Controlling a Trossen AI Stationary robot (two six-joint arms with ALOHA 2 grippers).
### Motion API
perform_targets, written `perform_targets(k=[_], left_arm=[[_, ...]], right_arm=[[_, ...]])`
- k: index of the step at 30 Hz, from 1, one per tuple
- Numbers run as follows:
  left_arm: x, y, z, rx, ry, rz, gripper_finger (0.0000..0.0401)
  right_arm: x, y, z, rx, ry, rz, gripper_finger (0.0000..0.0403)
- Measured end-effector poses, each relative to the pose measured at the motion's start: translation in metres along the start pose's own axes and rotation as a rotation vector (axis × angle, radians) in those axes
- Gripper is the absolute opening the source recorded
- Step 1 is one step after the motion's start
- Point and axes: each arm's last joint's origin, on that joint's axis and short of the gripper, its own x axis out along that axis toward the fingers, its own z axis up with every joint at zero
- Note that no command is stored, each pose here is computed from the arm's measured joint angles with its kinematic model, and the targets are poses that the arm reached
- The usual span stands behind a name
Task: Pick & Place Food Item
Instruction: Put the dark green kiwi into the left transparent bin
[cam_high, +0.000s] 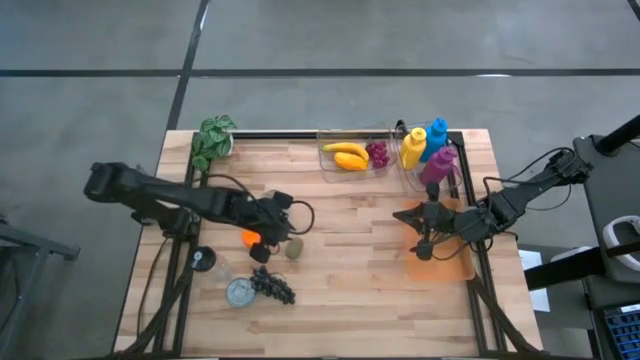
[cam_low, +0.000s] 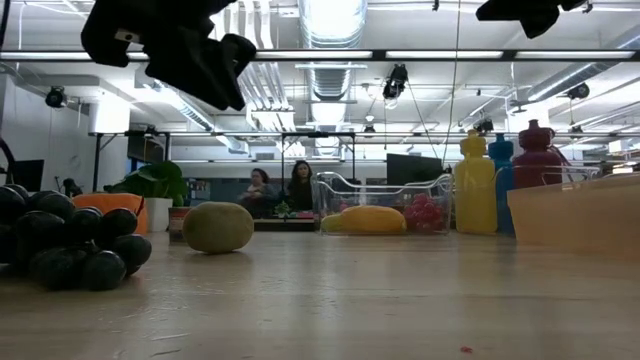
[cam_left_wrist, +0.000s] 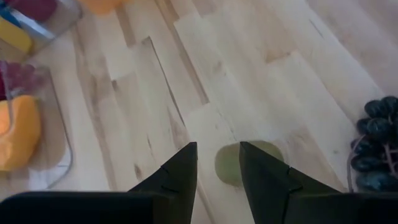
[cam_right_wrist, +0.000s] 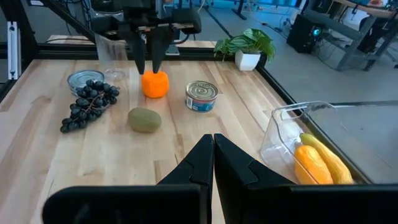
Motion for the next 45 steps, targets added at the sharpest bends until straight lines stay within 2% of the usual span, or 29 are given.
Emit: perform_targets(k=[10, 17, 23, 32, 45], left_arm=[[0.024, -0.003, -0.002, -0.006, 0.086, -0.058, 0.0122], [0.029, -0.006, -0.004, -0.017, 0.083, -0.131, 0.012], [0.039, -0.007, -0.005, -0.022, 0.077, -0.138, 0.012], [0.063, -0.012, -0.015, -0.037, 0.175, -0.177, 0.012], [0.083, -0.016, -0.019, -0.032, 0.21, -0.199, 0.0122]], right_arm=[[0.002, 0.002, -0.001, -0.001, 0.011, -0.003, 0.0008], [0.003, 0.002, -0.001, -0.003, 0.012, -0.003, 0.0008], [0.003, 0.002, -0.001, -0.003, 0.011, -0.004, 0.0008], [0.003, 0.002, -0.001, -0.003, 0.011, -0.005, 0.0008], [0.003, 0.002, -0.001, 0.001, 0.007, -0.005, 0.0008]])
